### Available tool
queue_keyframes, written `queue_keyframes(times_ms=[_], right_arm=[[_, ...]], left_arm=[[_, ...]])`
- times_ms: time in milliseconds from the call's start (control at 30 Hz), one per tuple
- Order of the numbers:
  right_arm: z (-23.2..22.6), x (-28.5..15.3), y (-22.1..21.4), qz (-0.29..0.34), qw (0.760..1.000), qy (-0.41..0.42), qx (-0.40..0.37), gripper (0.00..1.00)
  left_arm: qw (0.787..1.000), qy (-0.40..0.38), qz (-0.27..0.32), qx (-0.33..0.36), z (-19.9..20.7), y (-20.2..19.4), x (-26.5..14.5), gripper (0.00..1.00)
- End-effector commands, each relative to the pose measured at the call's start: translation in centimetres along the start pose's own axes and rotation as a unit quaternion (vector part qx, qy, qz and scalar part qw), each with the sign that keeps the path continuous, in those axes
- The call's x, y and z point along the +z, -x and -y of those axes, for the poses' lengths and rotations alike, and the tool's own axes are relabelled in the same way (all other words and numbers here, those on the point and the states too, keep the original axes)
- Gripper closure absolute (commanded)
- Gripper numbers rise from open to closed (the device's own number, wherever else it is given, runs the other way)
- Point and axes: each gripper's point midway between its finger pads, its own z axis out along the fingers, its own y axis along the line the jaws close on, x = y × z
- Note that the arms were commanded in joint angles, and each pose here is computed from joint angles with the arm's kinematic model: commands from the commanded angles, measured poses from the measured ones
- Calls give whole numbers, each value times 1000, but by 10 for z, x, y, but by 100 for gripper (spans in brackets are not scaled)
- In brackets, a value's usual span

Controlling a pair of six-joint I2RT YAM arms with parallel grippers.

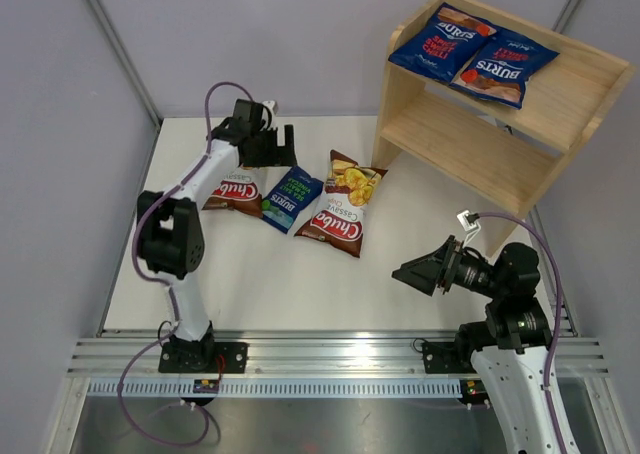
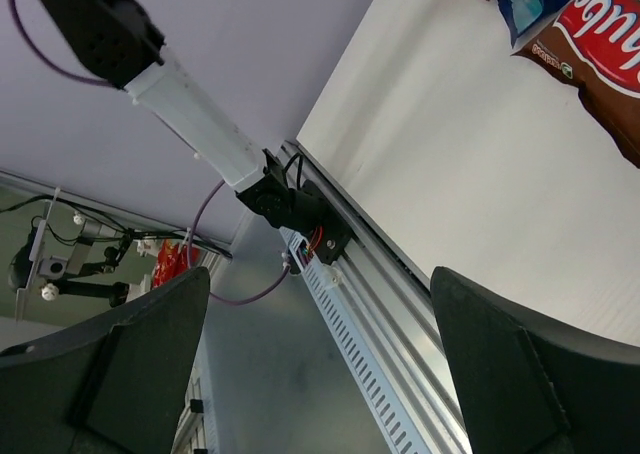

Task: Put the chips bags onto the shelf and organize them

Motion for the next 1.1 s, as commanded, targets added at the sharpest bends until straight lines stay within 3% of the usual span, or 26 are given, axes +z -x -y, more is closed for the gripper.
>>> queue_keyframes(times_ms=[0, 333, 500, 700, 800, 900, 967, 1067], right_arm=[[-23, -6, 1, 5, 999, 37, -37, 1], [-36, -19, -11, 23, 996, 49, -68, 1], [-43, -21, -9, 32, 995, 56, -74, 0], [-39, -19, -6, 32, 996, 47, -70, 1], [-38, -18, -5, 35, 996, 46, -69, 1], [-38, -18, -4, 36, 996, 45, -69, 1], [-37, -17, -3, 36, 996, 44, -67, 0], [-36, -16, -1, 39, 996, 43, -67, 1]], left_arm=[[998, -27, -22, 50, 6, 16, 13, 1], [984, -88, -141, 69, -5, -25, 59, 8], [984, -62, -160, 55, -23, -37, 75, 8], [978, -86, -185, 45, -22, -50, 89, 8], [976, -97, -193, 39, -20, -54, 90, 17], [974, -102, -199, 30, -21, -57, 89, 37], [974, -101, -200, 23, -21, -57, 88, 58], [976, -100, -191, 4, -18, -56, 85, 63]])
